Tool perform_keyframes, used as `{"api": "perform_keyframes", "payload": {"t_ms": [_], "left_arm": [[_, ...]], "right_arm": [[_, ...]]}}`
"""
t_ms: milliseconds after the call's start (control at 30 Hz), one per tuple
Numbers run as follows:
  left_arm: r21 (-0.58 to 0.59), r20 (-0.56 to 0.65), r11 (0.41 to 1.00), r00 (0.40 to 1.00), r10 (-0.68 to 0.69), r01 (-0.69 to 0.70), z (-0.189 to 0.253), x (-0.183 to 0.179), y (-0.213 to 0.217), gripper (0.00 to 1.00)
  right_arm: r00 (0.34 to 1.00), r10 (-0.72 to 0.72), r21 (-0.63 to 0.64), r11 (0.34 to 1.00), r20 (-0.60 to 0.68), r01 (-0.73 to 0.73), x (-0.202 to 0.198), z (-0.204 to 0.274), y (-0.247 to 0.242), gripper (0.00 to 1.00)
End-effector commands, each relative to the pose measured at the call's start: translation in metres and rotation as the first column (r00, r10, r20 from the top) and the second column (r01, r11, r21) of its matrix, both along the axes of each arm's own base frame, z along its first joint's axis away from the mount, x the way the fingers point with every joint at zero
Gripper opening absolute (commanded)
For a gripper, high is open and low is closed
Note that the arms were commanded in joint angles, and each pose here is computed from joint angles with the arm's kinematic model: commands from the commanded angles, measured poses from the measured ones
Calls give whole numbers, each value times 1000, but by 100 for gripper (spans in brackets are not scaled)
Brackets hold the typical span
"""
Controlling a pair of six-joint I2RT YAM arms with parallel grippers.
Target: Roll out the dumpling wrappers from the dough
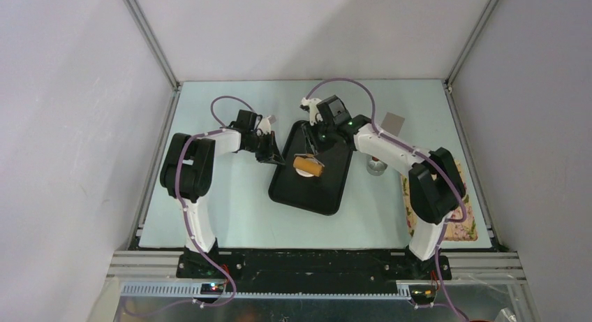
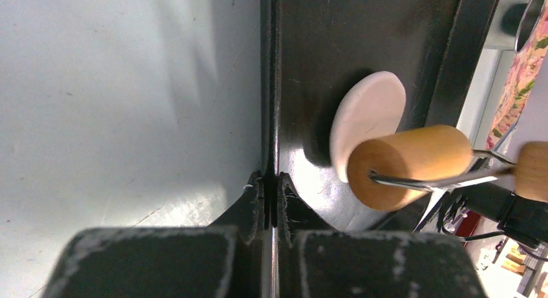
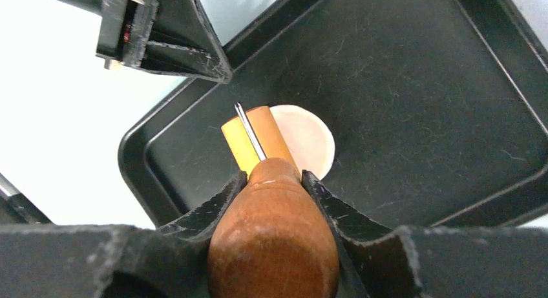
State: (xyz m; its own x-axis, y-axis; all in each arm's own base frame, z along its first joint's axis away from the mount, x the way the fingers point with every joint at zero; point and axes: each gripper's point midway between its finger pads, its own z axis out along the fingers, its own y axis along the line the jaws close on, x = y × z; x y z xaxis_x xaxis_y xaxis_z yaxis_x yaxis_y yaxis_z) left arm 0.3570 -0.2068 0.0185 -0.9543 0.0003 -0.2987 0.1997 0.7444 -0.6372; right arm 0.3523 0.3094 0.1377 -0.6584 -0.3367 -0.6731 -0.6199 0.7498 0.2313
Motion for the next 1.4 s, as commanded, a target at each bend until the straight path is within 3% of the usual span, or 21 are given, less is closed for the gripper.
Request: {"api": "perform_keyframes", "payload": {"t_ms": [0, 400, 933, 1067, 1200, 1367], "left_arm": [[94, -127, 995, 991, 30, -18, -30, -23, 18, 0], [92, -127, 996, 991, 29, -17, -30, -23, 18, 0], [89, -127, 996, 991, 31, -20, -29, -23, 19, 0], [89, -128, 996, 991, 31, -20, -29, -23, 19, 0], [88, -130, 996, 991, 32, -20, -30, -22, 19, 0], [89, -132, 996, 991, 33, -21, -31, -22, 19, 0]], "right_arm": [[997, 51, -26, 998, 50, -49, 14, -5, 10, 0], [985, 130, -97, 985, -115, -142, -21, -57, 4, 0], [960, 150, -77, 982, -236, -172, -49, -80, 0, 0], [948, 238, -6, 970, -210, -245, -58, -55, 10, 0], [934, 344, 76, 938, -91, -338, -57, 15, 20, 0], [943, 329, 117, 936, 59, -333, -20, 91, 15, 0]]}}
